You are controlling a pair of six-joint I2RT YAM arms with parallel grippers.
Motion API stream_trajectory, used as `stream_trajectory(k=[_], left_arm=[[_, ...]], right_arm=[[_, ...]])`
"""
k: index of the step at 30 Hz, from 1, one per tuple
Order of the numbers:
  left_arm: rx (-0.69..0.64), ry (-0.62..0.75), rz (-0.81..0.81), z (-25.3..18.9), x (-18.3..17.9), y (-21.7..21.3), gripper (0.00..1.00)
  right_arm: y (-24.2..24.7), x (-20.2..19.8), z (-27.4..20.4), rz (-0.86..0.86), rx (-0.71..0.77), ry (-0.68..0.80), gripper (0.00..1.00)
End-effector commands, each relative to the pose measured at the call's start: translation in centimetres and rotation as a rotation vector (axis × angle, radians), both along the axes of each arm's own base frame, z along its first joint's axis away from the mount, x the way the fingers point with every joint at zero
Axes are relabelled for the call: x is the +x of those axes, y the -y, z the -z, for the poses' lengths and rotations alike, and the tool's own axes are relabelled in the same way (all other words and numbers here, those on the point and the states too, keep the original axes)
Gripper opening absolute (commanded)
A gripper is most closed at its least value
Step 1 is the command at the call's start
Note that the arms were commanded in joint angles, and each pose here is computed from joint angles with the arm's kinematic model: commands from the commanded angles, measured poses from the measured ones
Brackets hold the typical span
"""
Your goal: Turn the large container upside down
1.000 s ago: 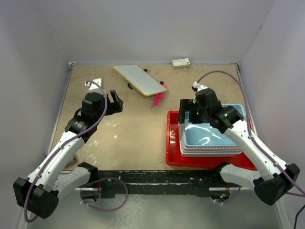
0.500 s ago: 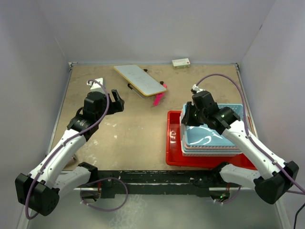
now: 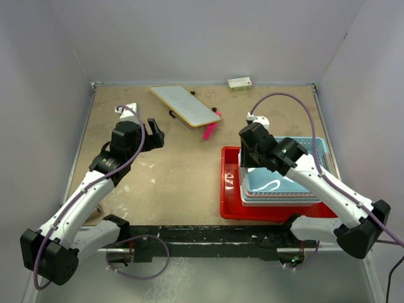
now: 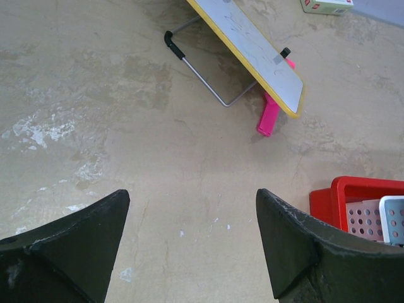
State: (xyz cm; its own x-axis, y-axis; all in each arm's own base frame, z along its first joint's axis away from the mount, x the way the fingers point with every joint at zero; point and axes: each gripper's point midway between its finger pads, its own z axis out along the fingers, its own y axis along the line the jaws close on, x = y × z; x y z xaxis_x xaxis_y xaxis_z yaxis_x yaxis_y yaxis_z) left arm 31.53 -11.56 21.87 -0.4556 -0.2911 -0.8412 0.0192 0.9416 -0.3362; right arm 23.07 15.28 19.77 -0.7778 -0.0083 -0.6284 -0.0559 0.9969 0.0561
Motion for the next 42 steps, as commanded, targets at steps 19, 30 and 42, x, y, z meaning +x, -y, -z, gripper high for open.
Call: stream_trajectory(k=[19,30,42], left_arm=[[-0.012,0.033,0.001,-1.1,0.8,0.2,0.79],[-0.002,0.028,-0.005,-1.1,0.6,-0.1,0.79],[-0.024,0.057,-0.026,-2.5,-0.4,-0.7,0.79]], right_arm=[[-0.5,1.6,-13.6,-0.002,-0.004,0.144,0.0],[-2.4,5.1,-26.9,-0.026,0.192,0.508,0.0],[-6.0,16.8,-27.3,-0.226,0.268,0.628,0.0]])
